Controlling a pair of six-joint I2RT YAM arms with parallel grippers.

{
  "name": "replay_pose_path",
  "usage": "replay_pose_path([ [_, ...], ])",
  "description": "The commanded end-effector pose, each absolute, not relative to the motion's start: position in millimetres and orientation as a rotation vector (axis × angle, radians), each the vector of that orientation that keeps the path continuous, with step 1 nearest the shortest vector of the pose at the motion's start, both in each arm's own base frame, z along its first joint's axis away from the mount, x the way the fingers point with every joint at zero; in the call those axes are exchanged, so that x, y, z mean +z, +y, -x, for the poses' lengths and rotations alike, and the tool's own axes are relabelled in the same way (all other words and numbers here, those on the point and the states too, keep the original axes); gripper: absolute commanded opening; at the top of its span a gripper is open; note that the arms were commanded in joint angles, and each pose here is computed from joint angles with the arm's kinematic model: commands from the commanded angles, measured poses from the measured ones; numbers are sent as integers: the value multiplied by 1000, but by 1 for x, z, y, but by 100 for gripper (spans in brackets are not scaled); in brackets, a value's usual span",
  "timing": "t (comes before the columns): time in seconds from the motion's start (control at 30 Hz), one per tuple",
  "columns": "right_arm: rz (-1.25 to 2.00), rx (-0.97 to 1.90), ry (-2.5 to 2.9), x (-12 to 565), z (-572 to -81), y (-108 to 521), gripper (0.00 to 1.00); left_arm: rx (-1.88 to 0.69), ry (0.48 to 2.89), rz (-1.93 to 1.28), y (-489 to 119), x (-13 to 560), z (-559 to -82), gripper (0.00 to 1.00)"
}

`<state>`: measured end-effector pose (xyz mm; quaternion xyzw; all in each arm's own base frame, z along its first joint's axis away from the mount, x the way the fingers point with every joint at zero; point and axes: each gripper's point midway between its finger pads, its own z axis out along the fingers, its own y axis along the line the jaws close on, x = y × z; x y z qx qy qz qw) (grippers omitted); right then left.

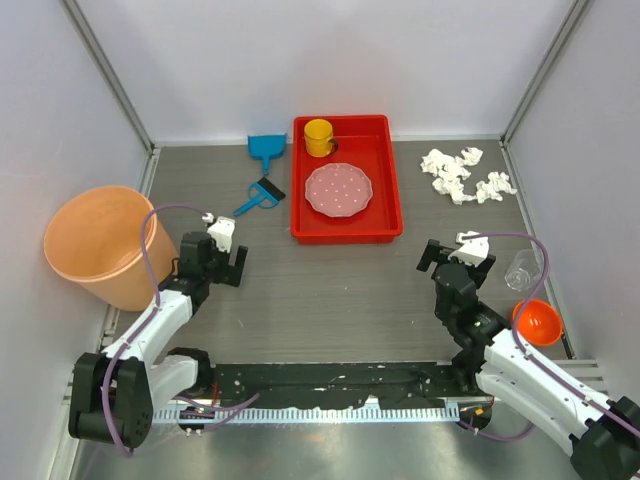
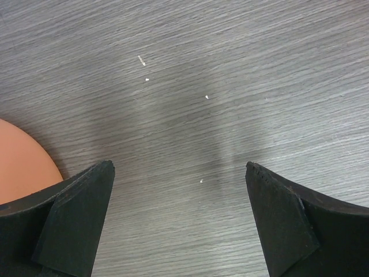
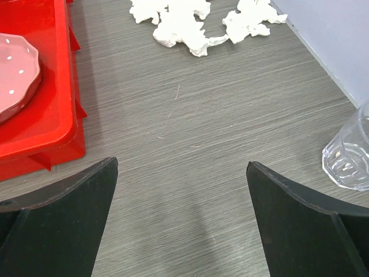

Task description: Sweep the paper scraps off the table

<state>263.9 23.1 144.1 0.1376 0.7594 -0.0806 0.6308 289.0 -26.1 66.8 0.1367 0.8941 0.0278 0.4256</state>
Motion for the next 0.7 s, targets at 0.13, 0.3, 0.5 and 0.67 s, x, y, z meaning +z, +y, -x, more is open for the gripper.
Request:
replay_pose_path([
  [0.13,-336,-148,1699,152,-268,26,99,-47,2206,-403,-44,83,-289,100],
  [0.3,-332,-149,1699,153,-268,26,99,-93,2216,-516,-53,79,-284,100],
  [0.5,-319,-160,1700,156,-268,25,99,-56,2233,-541,-51,100,-304,100],
  [0.67,-317,-159,1701,155,-267,25,99,-117,2320,-650,-63,110,-332,100],
])
